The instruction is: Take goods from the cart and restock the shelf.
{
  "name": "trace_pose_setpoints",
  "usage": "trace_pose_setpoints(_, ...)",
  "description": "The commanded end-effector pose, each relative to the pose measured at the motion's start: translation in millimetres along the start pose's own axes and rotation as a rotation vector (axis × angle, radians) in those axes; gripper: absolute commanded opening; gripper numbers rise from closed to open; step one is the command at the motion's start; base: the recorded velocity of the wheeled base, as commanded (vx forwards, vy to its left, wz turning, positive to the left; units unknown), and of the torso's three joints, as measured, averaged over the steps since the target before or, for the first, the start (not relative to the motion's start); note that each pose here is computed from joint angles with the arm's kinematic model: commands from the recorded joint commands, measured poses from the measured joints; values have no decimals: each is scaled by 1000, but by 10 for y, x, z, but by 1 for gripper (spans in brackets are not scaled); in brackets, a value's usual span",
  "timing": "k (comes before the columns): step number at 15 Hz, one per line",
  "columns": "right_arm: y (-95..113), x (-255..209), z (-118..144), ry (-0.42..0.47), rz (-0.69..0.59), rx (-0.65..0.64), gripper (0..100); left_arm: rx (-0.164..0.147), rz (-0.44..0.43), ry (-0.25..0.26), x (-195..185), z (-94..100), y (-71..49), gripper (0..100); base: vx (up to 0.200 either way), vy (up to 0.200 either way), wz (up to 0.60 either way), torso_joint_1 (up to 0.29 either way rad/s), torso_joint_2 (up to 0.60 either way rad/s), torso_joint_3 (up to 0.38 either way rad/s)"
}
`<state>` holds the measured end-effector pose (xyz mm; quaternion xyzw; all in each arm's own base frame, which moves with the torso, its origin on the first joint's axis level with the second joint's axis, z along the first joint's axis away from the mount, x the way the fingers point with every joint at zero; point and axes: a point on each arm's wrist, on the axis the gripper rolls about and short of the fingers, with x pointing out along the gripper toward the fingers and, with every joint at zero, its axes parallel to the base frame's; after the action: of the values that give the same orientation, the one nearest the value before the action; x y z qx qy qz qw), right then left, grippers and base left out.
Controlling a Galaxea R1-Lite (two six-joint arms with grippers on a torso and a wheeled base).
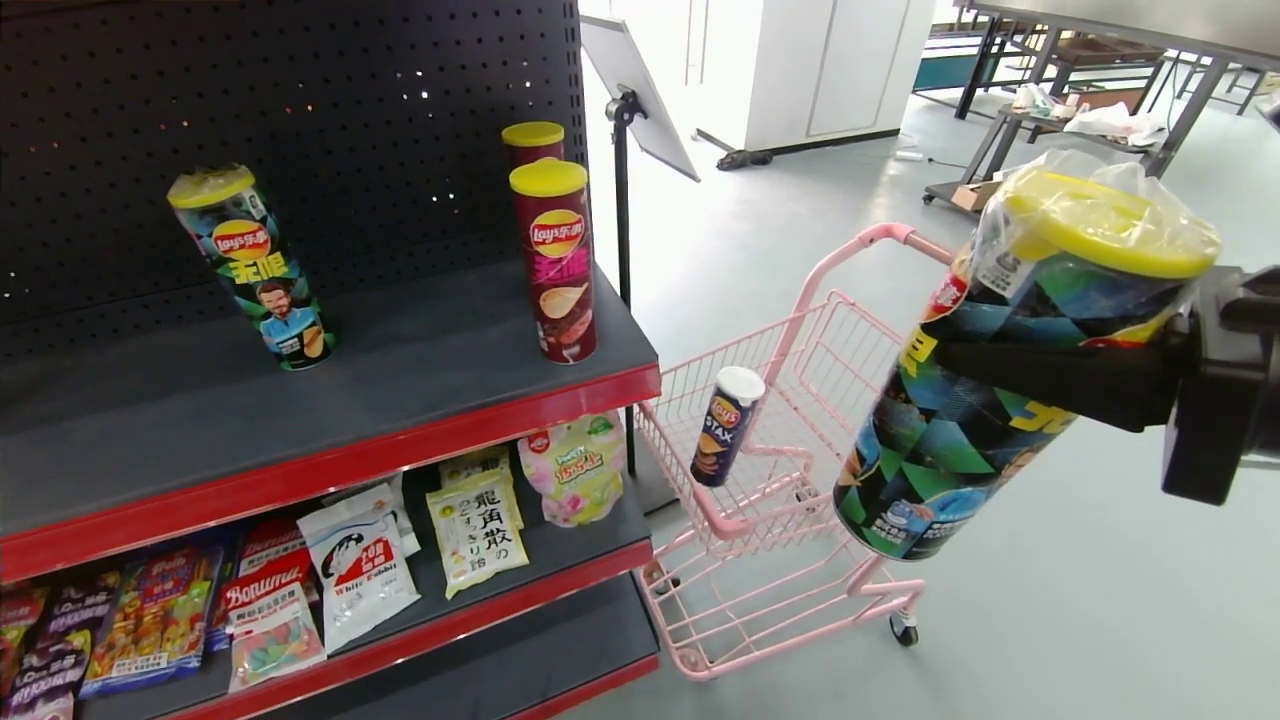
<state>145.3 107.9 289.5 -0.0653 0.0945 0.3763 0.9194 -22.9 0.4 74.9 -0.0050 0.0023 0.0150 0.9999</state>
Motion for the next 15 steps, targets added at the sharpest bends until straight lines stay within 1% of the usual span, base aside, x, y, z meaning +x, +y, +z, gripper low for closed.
trace_pose_setpoints(1, 4, -28, -23, 0, -4, 0, 0, -1, 1, 1, 1, 0, 0, 100, 0, 0, 0, 0, 0, 0)
trace_pose_setpoints(2, 4, -31, -30, 2, -9, -2, 0, -1, 1, 1, 1, 0, 0, 100, 0, 0, 0, 0, 0, 0)
trace_pose_setpoints(4, -1, -23, -45, 10, -29, -1, 0, -1, 1, 1, 1, 0, 0, 100, 0, 0, 600, -14, -5, 0)
trace_pose_setpoints(11, 1, -20, -72, 17, -28, -3, 0, -1, 1, 1, 1, 0, 0, 100, 0, 0, 600, 8, 4, 1)
trace_pose_setpoints(15, -17, -72, -197, 41, -63, -30, 0, -1, 1, 1, 1, 0, 0, 100, 0, 0, 0, 0, 0, 0)
